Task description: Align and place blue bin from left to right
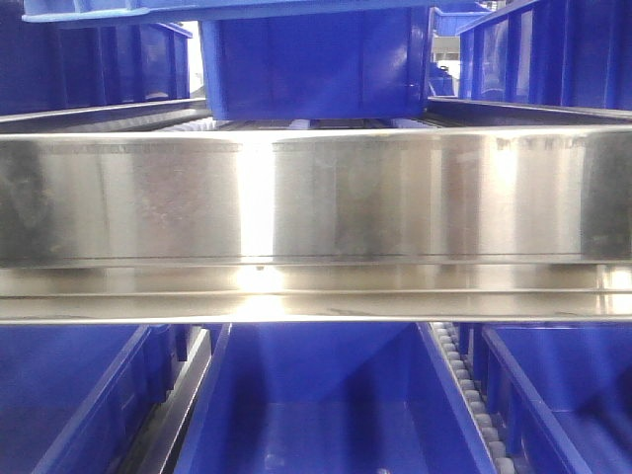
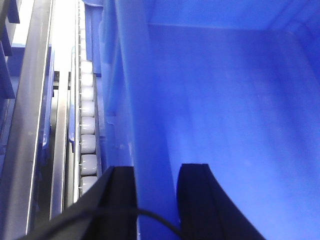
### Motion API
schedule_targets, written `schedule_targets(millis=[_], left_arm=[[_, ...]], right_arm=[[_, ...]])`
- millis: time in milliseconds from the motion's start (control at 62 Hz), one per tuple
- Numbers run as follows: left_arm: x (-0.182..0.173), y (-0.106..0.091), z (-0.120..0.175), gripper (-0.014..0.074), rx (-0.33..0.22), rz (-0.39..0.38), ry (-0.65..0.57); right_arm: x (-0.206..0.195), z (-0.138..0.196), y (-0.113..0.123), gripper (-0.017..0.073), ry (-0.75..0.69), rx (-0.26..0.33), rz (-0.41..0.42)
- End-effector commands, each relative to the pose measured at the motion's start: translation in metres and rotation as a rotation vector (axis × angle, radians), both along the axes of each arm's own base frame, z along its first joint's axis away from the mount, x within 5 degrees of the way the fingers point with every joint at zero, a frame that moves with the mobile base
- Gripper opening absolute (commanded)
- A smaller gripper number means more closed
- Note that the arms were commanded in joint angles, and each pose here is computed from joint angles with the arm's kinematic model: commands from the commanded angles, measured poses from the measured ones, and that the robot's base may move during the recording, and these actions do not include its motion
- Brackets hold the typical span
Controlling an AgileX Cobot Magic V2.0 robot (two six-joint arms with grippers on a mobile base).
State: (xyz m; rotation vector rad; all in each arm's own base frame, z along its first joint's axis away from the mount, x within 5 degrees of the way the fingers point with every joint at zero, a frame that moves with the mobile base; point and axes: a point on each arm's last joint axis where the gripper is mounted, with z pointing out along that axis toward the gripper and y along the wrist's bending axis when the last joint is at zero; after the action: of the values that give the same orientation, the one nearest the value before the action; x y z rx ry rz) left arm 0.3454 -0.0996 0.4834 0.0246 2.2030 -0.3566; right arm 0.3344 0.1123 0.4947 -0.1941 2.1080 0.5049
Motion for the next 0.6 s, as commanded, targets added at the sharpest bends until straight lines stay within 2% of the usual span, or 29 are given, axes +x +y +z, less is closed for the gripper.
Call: schedule_targets(millis=[0,581], left_arm=[[-0.0106,-0.016,0.0247,0.0013,-0.166,-0.081,-0.125],[-0.0106,-0.016,0.0247,0.0013,-0.166,-0.081,-0.125]], right_arm=[[-0.0062,0.0166,0.0098,-0.0079,-0.093,0.101,0.049],[-0.0062,0.0166,0.0098,-0.0079,-0.093,0.101,0.049]])
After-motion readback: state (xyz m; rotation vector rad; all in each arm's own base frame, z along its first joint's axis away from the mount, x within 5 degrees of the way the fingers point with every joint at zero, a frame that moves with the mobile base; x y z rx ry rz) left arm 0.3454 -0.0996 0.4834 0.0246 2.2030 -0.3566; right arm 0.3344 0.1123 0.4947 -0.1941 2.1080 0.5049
